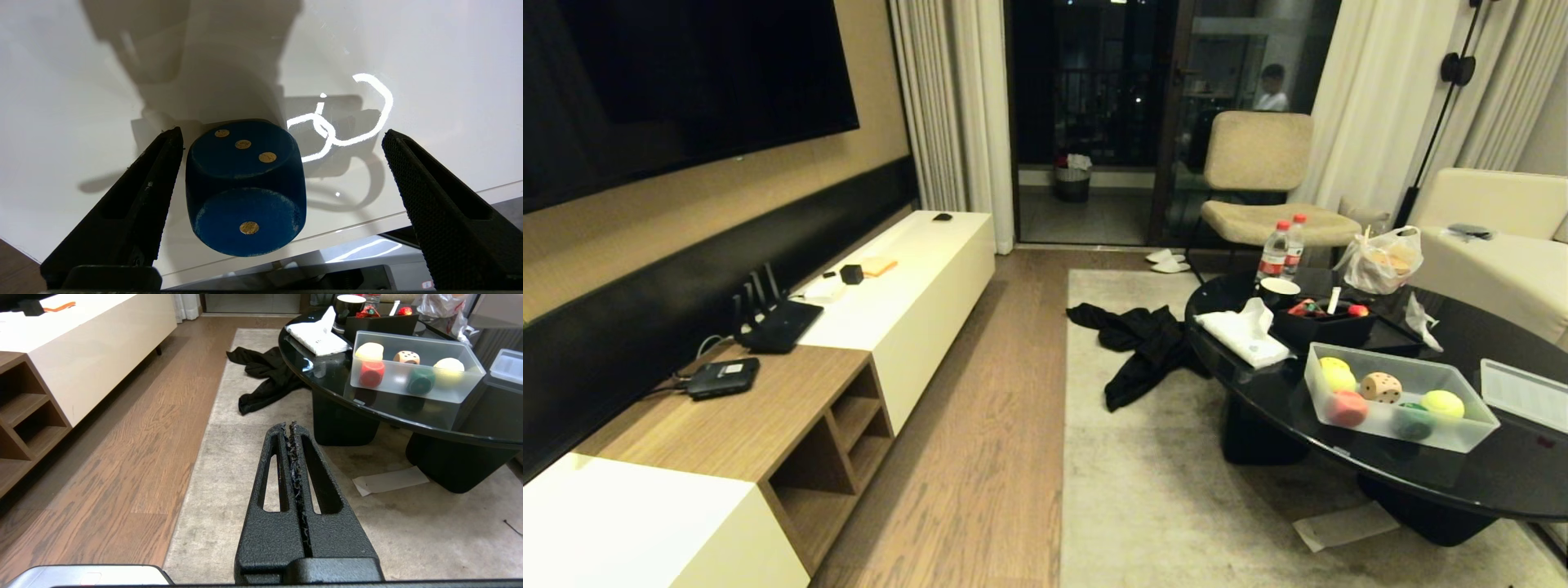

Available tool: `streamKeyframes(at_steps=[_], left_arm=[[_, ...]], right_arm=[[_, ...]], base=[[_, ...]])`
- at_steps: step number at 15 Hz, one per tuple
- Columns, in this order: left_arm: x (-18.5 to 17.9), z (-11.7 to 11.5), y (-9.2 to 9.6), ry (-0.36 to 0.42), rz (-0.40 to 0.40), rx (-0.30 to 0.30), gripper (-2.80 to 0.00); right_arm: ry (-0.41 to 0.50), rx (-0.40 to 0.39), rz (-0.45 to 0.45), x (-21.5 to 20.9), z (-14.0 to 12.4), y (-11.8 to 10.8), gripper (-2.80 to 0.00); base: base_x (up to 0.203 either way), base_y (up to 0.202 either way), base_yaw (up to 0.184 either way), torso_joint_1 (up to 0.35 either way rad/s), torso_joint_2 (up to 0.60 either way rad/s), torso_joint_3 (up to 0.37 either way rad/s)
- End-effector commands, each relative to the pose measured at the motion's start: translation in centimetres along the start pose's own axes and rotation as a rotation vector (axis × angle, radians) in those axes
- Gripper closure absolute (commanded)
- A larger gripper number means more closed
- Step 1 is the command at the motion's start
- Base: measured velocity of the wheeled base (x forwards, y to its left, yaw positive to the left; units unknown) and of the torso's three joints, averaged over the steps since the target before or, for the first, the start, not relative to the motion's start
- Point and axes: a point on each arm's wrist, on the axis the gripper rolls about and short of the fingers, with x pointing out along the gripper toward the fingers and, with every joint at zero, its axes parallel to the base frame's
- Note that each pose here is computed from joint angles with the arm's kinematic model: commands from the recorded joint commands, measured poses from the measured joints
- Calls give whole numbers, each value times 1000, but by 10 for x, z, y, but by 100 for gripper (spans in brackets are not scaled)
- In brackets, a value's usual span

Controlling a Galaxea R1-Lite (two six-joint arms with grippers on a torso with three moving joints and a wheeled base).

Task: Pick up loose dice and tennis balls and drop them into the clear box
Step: Pick up toys out of the box, then put the toys in the box

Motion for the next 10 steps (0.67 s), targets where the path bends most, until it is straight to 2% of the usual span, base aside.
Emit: streamKeyframes(at_steps=[1, 5, 10], left_arm=[[-3, -1, 2, -5, 4, -9, -280], [2, -4, 12, 15, 2, -53, -280], [3, -4, 12, 19, 4, -54, -280]], right_arm=[[2, 0, 0, 0, 0, 0, 0], [2, 0, 0, 0, 0, 0, 0], [2, 0, 0, 0, 0, 0, 0]], base=[[0, 0, 0, 0, 0, 0], [0, 0, 0, 0, 0, 0], [0, 0, 0, 0, 0, 0]])
